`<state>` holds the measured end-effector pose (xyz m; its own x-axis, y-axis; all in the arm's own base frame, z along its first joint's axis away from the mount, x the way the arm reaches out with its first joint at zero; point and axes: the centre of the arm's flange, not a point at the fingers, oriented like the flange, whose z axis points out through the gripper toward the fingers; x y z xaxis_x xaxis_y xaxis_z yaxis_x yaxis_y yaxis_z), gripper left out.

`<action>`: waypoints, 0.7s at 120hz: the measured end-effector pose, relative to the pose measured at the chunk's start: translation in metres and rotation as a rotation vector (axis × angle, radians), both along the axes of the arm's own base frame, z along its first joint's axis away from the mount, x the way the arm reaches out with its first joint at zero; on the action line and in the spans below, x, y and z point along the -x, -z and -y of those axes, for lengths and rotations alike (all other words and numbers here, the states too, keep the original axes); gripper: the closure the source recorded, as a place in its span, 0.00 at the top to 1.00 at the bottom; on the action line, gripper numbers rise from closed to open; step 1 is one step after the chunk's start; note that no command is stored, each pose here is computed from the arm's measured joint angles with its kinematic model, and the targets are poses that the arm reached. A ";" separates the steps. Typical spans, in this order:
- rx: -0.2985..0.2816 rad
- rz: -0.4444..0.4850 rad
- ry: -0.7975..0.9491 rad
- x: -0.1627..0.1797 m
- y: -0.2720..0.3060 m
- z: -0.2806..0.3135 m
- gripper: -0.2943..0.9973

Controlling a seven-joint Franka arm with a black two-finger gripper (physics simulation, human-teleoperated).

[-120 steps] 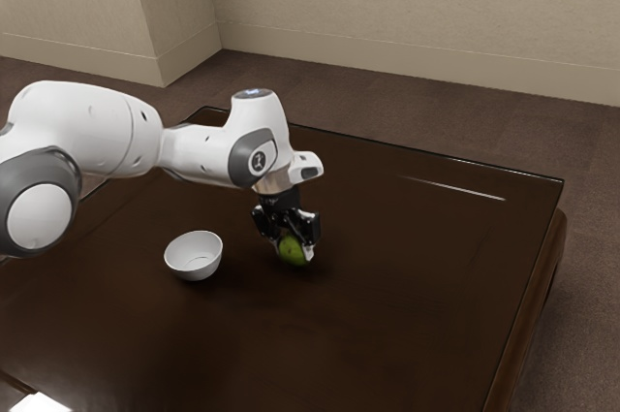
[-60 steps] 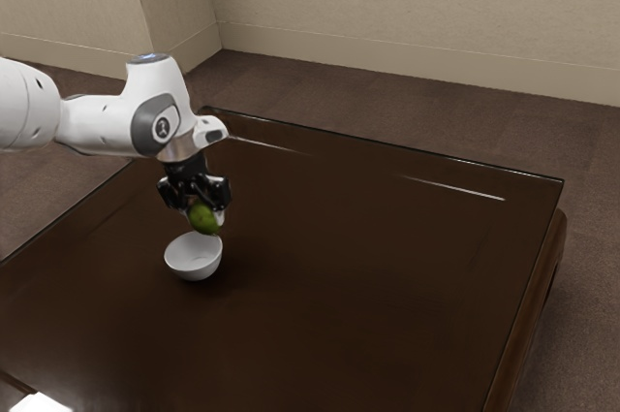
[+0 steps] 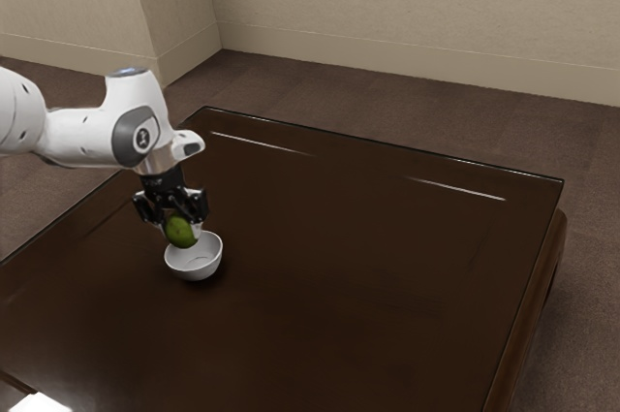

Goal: Place the pear in the bowl.

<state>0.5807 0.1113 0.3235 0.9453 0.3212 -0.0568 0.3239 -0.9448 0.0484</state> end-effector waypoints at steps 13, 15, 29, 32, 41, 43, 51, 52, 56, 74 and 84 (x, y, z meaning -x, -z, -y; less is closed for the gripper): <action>0.005 0.010 0.002 0.002 -0.005 0.003 0.55; 0.007 0.012 0.003 0.002 -0.005 0.004 0.57; 0.015 0.019 0.021 -0.001 -0.007 0.014 0.64; 0.016 0.019 0.025 -0.001 -0.007 0.016 0.66; 0.017 0.023 0.034 -0.002 -0.009 0.020 0.69; 0.017 0.026 0.035 -0.002 -0.011 0.020 0.70; 0.015 0.062 0.038 -0.003 -0.031 0.020 0.72; 0.014 0.067 0.038 -0.003 -0.034 0.020 0.72; 0.011 0.095 0.040 -0.003 -0.050 0.019 0.73; -0.023 0.219 0.079 -0.026 -0.151 0.014 0.75; -0.068 0.263 0.130 -0.036 -0.219 0.021 0.76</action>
